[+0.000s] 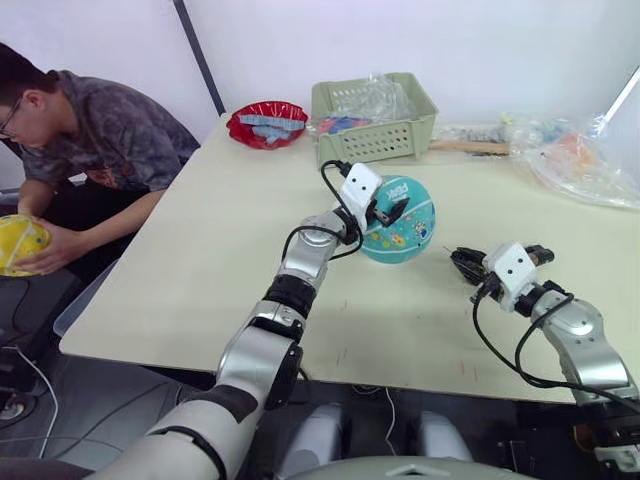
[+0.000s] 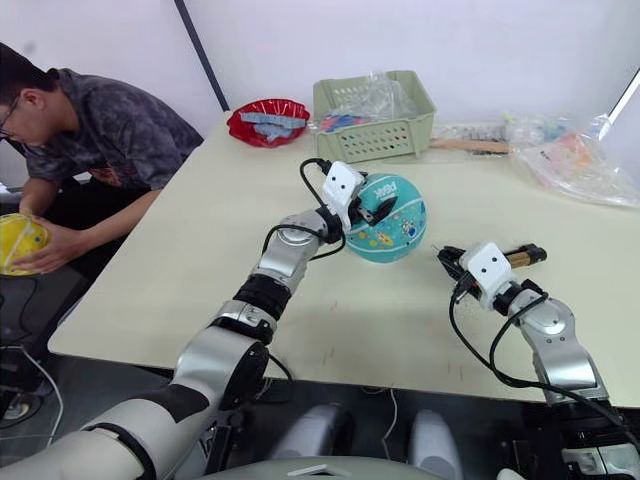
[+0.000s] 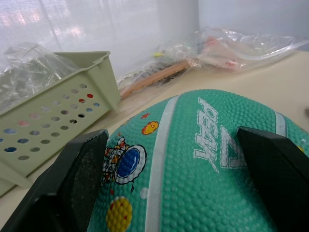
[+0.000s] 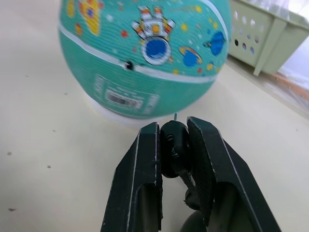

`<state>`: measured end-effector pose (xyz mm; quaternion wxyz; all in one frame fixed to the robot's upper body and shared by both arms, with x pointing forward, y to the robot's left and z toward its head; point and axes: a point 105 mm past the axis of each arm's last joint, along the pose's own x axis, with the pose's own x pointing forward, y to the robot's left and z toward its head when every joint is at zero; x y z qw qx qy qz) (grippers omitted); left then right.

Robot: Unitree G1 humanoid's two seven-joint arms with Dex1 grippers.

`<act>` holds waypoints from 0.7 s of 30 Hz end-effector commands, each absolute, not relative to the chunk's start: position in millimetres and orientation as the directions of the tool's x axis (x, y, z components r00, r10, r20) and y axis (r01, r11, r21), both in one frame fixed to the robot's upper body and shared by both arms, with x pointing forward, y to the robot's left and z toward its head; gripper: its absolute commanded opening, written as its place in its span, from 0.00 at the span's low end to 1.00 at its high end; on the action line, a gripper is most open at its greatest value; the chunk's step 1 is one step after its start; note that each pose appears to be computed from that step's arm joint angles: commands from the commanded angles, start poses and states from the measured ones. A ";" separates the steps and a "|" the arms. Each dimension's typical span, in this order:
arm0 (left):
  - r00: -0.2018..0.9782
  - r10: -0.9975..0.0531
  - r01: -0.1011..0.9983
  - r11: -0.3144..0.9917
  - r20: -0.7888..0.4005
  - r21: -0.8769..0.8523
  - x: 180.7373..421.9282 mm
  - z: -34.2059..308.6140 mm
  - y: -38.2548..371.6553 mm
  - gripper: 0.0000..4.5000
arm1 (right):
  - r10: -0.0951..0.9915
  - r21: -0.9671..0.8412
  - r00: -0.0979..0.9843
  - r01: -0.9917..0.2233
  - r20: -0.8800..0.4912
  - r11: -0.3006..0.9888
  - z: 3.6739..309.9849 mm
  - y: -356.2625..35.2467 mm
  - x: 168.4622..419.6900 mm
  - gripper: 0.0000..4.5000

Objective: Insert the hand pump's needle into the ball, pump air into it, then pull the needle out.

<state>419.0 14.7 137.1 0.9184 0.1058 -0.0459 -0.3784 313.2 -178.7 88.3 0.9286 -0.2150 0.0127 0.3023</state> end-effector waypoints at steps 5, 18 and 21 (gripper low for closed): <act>0.624 -0.780 0.765 0.621 0.040 0.171 406.8 156.1 2.3 1.00 | 0.526 -0.406 0.841 -0.527 -0.126 0.747 96.9 -185.6 320.1 0.07; 0.502 -0.843 0.824 0.534 0.195 0.190 378.2 219.8 7.3 1.00 | 0.517 -0.415 0.843 -0.527 -0.146 0.742 90.6 -193.3 319.1 0.07; 0.512 -0.841 0.817 0.539 0.176 0.202 377.6 217.9 11.8 1.00 | 0.517 -0.414 0.843 -0.527 -0.146 0.742 90.1 -193.6 319.0 0.07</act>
